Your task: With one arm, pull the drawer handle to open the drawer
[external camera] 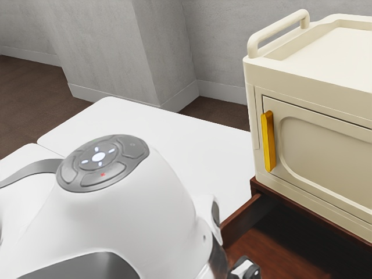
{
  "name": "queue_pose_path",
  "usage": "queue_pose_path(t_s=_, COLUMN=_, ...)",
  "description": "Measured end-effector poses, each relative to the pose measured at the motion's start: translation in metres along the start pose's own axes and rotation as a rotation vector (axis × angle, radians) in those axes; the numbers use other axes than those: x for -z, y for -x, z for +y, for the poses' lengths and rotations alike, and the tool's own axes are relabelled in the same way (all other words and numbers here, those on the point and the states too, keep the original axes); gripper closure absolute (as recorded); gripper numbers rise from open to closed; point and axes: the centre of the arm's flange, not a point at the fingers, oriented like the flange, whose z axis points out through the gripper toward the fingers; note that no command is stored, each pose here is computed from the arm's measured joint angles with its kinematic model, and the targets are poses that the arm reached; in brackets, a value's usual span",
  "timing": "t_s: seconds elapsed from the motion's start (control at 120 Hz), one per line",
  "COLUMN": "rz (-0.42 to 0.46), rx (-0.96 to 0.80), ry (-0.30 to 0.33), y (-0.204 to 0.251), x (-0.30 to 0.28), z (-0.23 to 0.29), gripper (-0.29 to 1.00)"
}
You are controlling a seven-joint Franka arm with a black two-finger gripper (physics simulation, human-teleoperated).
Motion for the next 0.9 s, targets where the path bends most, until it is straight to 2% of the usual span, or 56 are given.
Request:
queue_pose_path(t_s=0.208, rz=0.001, rx=-0.003, ry=-0.004, y=0.002, x=0.015, z=-0.003, gripper=0.44)
queue_pose_path(t_s=0.292, rz=-0.037, rx=0.013, ry=0.039, y=-0.009, x=0.071, z=0.013, gripper=0.42)
queue_pose_path(t_s=0.358, rz=-0.073, rx=0.034, ry=0.071, y=-0.036, x=0.125, z=0.031, gripper=0.33)
queue_pose_path(t_s=0.425, rz=-0.086, rx=0.064, ry=0.097, y=-0.084, x=0.173, z=0.052, gripper=0.24)
queue_pose_path(t_s=0.483, rz=-0.066, rx=0.095, ry=0.109, y=-0.154, x=0.204, z=0.079, gripper=0.19)
queue_pose_path(t_s=0.575, rz=-0.016, rx=0.148, ry=0.056, y=-0.294, x=0.199, z=0.114, gripper=0.13)
queue_pose_path(t_s=0.633, rz=0.033, rx=0.119, ry=0.009, y=-0.354, x=0.186, z=0.12, gripper=0.11)
queue_pose_path(t_s=0.775, rz=0.085, rx=-0.036, ry=-0.075, y=-0.444, x=0.155, z=0.107, gripper=0.07)
queue_pose_path(t_s=0.9, rz=0.087, rx=-0.19, ry=-0.117, y=-0.488, x=0.14, z=0.096, gripper=0.05)
